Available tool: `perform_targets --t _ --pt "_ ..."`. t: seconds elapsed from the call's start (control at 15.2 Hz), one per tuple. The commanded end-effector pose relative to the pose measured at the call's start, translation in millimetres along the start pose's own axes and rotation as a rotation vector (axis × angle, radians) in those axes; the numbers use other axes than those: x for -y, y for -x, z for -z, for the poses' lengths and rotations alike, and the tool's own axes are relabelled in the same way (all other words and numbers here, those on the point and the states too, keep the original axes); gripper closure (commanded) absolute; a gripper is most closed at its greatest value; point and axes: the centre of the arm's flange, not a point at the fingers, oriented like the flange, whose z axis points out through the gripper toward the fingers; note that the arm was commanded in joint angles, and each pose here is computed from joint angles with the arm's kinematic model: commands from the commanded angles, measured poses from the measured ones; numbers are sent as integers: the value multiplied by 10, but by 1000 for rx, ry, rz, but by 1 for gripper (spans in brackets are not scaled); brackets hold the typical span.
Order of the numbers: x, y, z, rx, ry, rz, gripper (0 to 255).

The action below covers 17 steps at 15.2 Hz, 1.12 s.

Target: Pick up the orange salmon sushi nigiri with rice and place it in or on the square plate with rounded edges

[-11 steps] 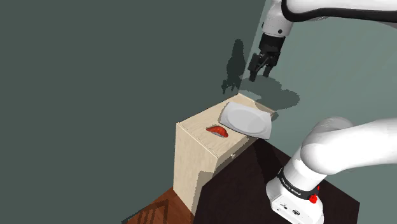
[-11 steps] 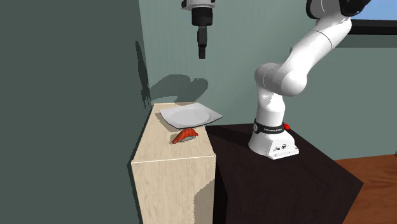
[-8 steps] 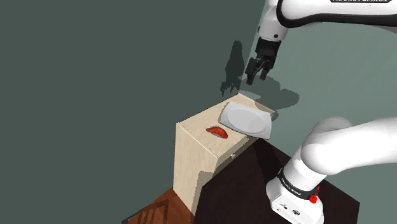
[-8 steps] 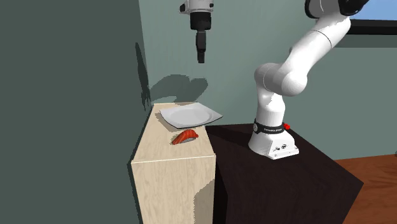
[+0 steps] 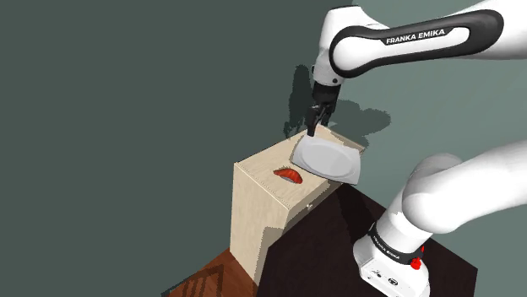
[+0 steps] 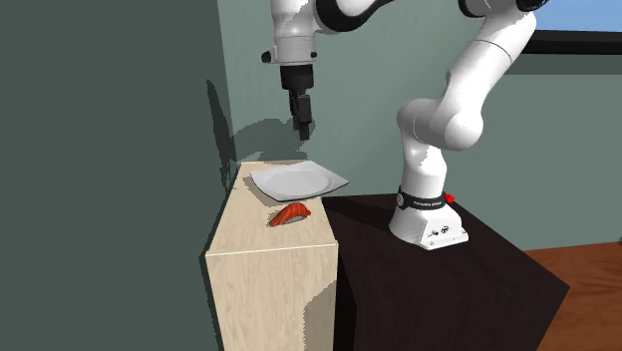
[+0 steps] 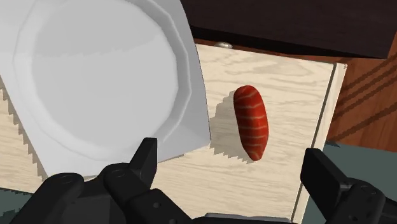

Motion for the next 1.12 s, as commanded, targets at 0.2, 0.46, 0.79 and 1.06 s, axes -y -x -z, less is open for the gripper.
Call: perform_targets --t 0.2,0.46,0.79,1.06 --pt "229 -296 -604 32 14 113 0" --pt "424 -490 -1080 58 26 202 0" --pt "623 -646 -1606 84 37 290 0" --pt "613 -630 -1816 84 37 290 0"
